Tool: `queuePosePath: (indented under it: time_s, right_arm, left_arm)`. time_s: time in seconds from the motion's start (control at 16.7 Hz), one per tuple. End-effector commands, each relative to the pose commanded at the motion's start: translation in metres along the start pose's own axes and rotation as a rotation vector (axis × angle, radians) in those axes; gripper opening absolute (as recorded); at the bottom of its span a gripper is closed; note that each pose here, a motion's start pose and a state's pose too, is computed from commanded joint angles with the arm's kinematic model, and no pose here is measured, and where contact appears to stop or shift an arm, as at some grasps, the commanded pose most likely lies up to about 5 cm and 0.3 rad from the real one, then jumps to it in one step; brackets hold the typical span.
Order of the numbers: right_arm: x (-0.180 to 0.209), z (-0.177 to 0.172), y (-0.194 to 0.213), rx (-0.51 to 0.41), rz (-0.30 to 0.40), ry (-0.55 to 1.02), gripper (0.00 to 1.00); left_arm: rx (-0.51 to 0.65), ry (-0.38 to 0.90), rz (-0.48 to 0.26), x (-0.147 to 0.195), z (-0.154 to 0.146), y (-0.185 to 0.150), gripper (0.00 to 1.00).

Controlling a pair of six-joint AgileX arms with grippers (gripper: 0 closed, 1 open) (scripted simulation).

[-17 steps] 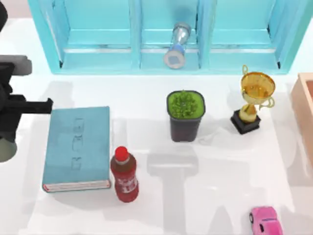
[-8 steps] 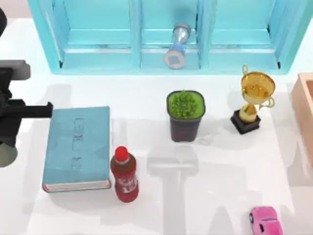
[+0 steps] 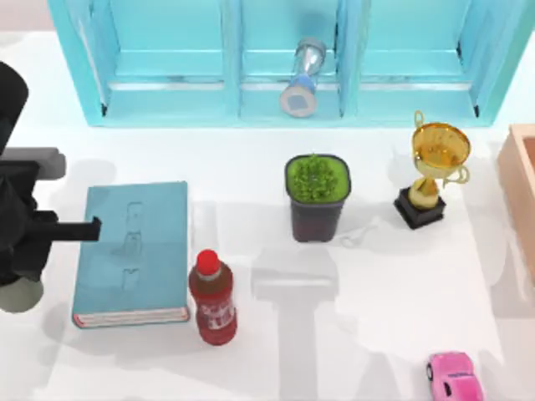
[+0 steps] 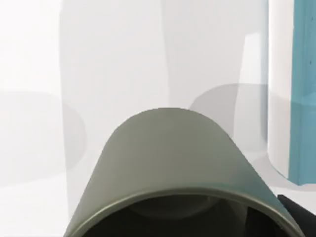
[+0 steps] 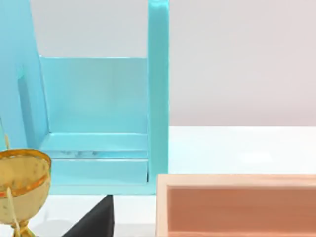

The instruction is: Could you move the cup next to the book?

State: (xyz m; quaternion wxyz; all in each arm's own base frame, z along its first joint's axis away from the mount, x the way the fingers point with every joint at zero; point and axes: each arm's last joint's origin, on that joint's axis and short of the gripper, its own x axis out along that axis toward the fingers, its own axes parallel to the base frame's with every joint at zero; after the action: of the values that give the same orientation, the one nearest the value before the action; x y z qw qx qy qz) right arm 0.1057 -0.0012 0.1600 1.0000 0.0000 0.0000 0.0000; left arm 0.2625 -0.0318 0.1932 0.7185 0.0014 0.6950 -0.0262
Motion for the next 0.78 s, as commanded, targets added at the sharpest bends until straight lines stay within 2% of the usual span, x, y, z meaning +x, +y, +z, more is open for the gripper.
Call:
queuePosePath:
  time_s: [0.18,0.78]
  right_arm:
    - [0.0000,0.0000,0.0000,0.000,0.000,0.000,1.00]
    - [0.0000,0.0000,0.0000,0.000,0.000,0.000,1.00]
  left_arm:
    - [0.000,0.000,0.000,0.0002,0.0000,0.0000,0.00]
    - [0.000,0.000,0.000,0.0002,0.0000,0.0000,0.75]
